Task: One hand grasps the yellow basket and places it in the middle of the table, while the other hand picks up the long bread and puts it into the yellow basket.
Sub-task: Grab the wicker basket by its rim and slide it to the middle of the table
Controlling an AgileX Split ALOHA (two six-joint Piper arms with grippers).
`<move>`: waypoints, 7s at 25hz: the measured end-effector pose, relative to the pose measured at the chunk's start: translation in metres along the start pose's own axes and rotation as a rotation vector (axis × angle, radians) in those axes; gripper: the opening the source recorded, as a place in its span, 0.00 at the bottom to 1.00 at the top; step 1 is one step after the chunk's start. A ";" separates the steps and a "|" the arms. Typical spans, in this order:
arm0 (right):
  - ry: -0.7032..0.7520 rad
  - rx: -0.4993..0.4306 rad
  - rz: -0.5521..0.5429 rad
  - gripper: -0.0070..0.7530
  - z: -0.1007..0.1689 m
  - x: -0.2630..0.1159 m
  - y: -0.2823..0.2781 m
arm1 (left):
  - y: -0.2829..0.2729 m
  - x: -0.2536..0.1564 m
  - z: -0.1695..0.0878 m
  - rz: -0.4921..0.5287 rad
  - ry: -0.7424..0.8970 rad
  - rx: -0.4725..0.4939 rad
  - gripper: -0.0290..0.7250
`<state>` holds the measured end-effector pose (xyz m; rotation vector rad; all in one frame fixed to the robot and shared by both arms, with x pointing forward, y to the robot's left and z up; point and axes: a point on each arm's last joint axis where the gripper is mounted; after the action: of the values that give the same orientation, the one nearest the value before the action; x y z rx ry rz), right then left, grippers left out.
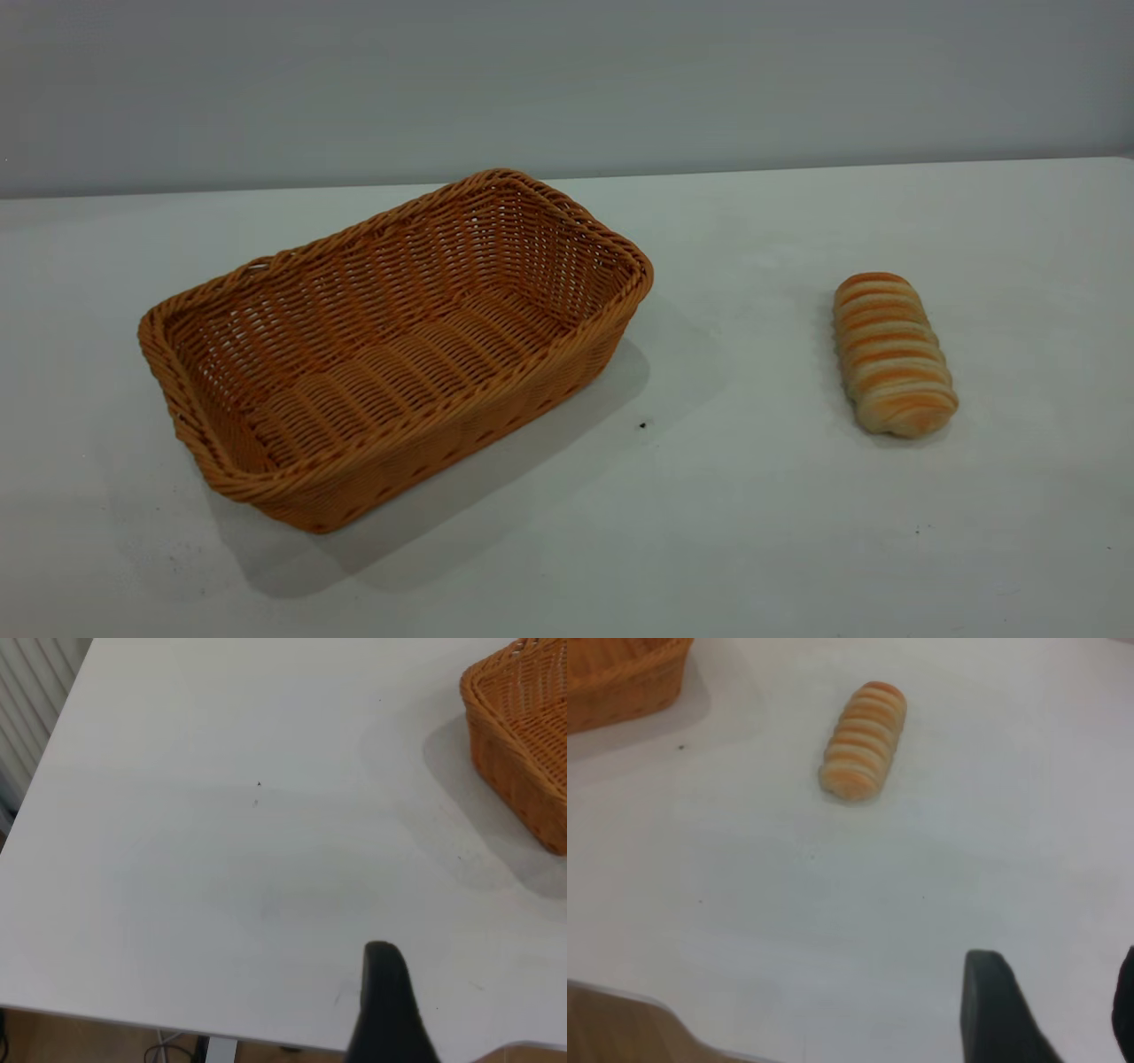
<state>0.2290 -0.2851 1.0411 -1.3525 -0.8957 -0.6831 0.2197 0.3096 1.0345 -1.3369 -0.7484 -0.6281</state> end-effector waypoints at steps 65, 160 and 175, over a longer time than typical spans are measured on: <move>0.002 0.174 -0.005 0.48 -0.004 0.091 0.070 | 0.138 0.117 -0.027 0.378 -0.096 -0.143 0.77; -0.011 0.170 -0.006 0.48 -0.006 0.095 0.081 | 0.365 0.069 -0.135 0.672 -0.293 -0.142 0.17; -0.012 0.179 0.011 0.48 -0.006 0.094 0.081 | 0.389 0.097 -0.150 0.733 0.125 -0.305 0.17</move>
<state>0.3464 -0.2732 1.0793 -1.2020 -0.9364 -0.5725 0.5991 0.2157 0.8593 -1.7002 -0.0263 -0.2301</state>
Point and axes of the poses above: a point on each arm's last joint axis where the gripper is mounted, y pointing out along that axis toward the gripper, z along the wrist's bending axis when the last joint is at zero, x = y × z, and after that the axes turned 6 degrees about y, right-handed
